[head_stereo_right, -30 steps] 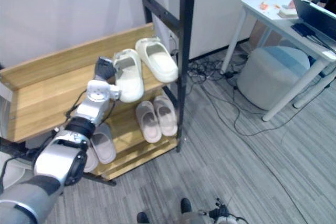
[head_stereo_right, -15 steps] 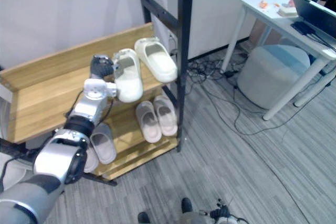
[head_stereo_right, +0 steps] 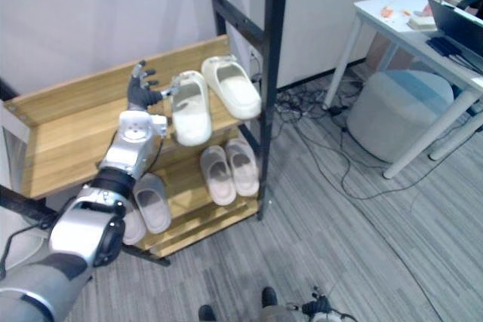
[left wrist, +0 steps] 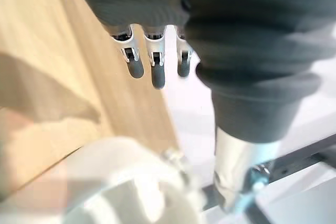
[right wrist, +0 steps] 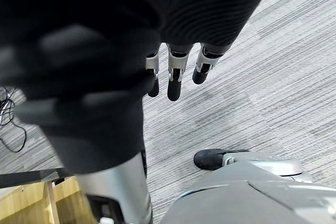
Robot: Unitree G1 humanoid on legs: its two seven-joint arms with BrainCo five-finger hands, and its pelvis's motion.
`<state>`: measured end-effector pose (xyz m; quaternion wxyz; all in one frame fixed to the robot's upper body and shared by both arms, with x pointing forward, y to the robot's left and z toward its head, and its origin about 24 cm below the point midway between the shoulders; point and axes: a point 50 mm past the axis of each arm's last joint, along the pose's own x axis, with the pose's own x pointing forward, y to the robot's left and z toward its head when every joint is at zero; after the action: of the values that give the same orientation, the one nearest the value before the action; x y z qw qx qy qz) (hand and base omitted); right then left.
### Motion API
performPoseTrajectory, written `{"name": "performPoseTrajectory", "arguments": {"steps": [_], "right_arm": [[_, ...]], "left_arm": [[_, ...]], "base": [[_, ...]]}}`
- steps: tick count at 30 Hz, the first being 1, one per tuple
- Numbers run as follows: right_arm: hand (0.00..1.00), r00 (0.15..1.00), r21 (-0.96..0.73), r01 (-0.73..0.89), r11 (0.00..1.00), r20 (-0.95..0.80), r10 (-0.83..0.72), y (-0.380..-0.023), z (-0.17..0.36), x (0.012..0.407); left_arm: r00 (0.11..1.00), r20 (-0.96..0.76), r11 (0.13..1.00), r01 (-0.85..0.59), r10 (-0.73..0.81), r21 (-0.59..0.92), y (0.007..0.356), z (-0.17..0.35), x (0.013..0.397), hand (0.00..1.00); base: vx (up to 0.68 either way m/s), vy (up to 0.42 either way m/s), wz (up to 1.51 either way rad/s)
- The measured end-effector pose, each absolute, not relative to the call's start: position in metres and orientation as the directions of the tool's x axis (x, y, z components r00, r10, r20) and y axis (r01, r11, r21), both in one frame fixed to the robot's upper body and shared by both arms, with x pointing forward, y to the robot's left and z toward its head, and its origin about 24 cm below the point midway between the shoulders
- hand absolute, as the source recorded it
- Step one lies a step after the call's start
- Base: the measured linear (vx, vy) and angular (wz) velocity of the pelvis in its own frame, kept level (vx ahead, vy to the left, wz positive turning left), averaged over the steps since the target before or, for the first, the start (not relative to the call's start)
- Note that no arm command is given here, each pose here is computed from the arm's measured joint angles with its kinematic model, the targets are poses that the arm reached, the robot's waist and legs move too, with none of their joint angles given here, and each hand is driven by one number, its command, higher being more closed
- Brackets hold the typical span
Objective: Organize the slippers on the shoe rack
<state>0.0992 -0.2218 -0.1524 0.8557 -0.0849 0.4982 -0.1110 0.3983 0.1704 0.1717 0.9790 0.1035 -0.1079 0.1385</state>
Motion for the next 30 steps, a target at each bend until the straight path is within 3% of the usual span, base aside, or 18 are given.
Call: {"name": "performPoseTrajectory", "arguments": {"steps": [11,30], "right_arm": [[0.00,0.463,-0.261,0.089,0.961,-0.844,-0.272,-0.221,-0.154,0.096],[0.00,0.455,-0.262,0.044,0.964,-0.854,-0.253,-0.214,-0.156,0.095]], "left_arm": [[0.929,0.296,0.973,-0.231,0.220,0.002,0.162,0.149,0.361,0.00],[0.990,0.137,0.991,-0.011,0.030,-0.133,0.117,0.093,0.332,0.00]], "base": [[-0.01,-0.011,0.19],[-0.01,0.002,0.15]]}}
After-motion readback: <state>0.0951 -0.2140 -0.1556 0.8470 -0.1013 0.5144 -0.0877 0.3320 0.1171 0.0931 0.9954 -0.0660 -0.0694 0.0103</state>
